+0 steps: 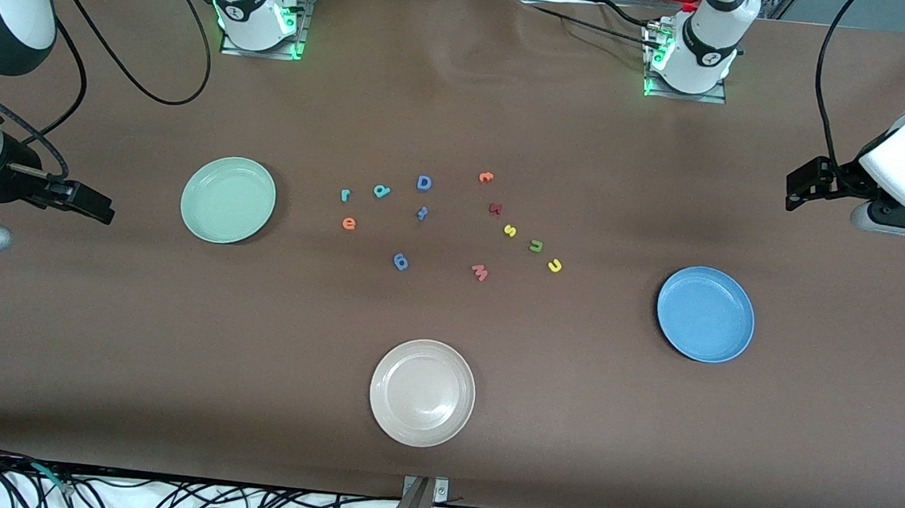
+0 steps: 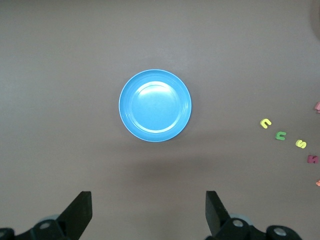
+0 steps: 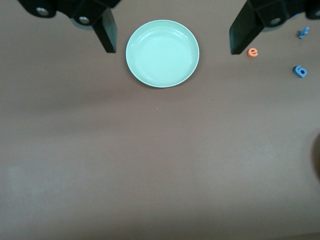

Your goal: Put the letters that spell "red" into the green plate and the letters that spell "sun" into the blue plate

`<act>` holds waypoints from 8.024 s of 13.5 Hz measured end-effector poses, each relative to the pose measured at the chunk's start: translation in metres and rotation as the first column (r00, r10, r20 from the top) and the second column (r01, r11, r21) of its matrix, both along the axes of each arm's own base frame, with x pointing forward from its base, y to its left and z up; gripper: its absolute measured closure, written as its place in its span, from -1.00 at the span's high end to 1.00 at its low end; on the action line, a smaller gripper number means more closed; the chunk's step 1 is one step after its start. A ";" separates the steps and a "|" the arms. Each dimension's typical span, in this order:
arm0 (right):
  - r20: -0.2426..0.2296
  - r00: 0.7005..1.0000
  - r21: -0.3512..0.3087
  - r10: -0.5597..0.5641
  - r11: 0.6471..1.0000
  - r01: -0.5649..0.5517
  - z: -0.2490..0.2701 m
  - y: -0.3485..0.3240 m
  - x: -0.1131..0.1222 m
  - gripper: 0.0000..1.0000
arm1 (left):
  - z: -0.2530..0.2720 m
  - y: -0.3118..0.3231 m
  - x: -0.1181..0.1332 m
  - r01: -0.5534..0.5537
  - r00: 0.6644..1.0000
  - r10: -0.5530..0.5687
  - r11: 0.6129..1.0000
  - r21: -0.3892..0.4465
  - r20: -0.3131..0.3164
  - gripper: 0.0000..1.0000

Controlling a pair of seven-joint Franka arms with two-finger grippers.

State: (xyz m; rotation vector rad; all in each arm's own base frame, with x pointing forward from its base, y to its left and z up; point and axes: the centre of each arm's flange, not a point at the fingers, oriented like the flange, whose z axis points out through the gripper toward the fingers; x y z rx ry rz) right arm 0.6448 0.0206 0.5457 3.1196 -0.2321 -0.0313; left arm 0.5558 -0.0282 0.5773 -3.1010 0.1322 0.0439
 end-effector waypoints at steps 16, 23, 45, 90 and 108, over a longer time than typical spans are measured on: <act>0.000 1.000 0.000 -0.001 1.000 0.001 0.000 -0.001 0.000 1.00 | 0.000 0.000 0.000 0.000 1.000 0.000 1.000 0.000 0.000 1.00; 0.000 1.000 0.000 -0.001 1.000 0.001 0.000 -0.001 0.000 1.00 | 0.000 0.000 0.000 0.000 1.000 0.000 1.000 0.000 0.000 1.00; 0.000 1.000 0.000 -0.002 1.000 0.002 0.000 -0.002 0.000 1.00 | 0.000 0.000 0.000 0.000 1.000 0.000 1.000 0.000 0.000 1.00; -0.122 0.983 -0.033 -0.138 0.990 0.135 -0.041 0.082 -0.013 0.98 | -0.081 -0.020 0.048 -0.001 0.994 -0.003 0.999 -0.039 -0.108 1.00; -0.212 0.964 -0.020 -0.158 0.987 0.158 -0.290 0.241 -0.145 0.98 | -0.311 -0.258 0.067 -0.497 0.864 0.482 0.863 -0.092 -0.143 1.00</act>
